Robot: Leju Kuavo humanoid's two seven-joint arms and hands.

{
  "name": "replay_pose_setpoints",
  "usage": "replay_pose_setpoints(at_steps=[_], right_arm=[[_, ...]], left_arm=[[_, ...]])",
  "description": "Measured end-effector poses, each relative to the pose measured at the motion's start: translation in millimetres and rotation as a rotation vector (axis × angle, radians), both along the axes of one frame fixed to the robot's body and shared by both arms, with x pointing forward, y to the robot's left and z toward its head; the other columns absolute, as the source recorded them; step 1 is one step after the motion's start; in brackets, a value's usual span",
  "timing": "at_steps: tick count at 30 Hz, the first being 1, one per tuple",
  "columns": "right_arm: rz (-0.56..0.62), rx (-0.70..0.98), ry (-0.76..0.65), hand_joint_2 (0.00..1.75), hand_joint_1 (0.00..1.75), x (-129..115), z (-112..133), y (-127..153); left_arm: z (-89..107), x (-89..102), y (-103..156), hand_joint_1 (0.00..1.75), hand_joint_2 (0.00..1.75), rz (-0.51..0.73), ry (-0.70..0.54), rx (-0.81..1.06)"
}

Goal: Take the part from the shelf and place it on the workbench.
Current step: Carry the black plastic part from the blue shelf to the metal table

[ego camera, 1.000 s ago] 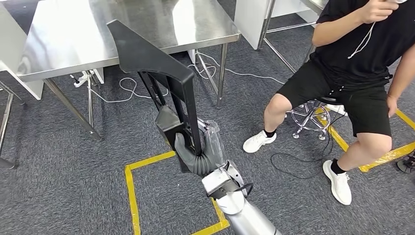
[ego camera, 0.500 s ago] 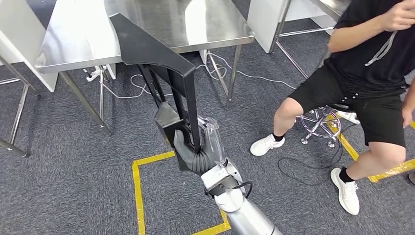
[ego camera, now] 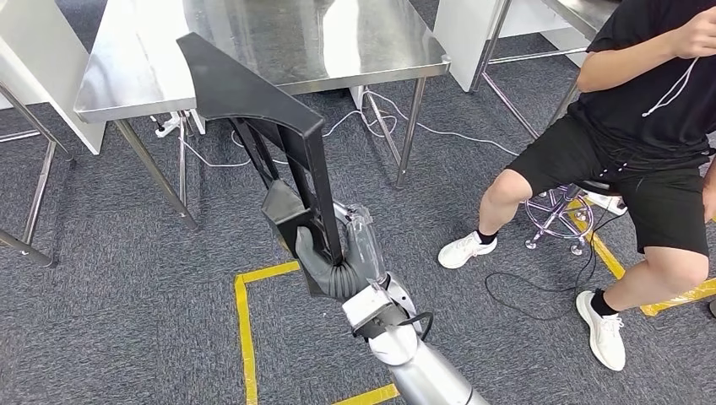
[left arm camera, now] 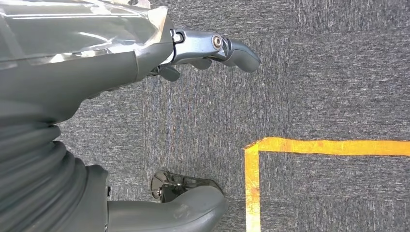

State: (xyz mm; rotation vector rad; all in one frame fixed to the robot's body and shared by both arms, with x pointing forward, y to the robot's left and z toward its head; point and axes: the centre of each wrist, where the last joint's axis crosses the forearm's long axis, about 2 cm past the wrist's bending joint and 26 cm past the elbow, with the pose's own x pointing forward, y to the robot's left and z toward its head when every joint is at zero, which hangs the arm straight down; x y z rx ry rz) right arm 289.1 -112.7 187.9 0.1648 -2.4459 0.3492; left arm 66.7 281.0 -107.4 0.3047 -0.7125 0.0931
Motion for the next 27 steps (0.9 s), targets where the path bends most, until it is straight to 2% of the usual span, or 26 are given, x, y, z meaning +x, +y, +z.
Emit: replay_pose_setpoints(at_steps=[27], right_arm=[[0.000,-0.016,0.019,1.75,1.75,-0.4,-6.5,-0.2]], left_arm=[[-0.2,-1.4,1.7,0.00,1.75,0.000,0.006,0.007]])
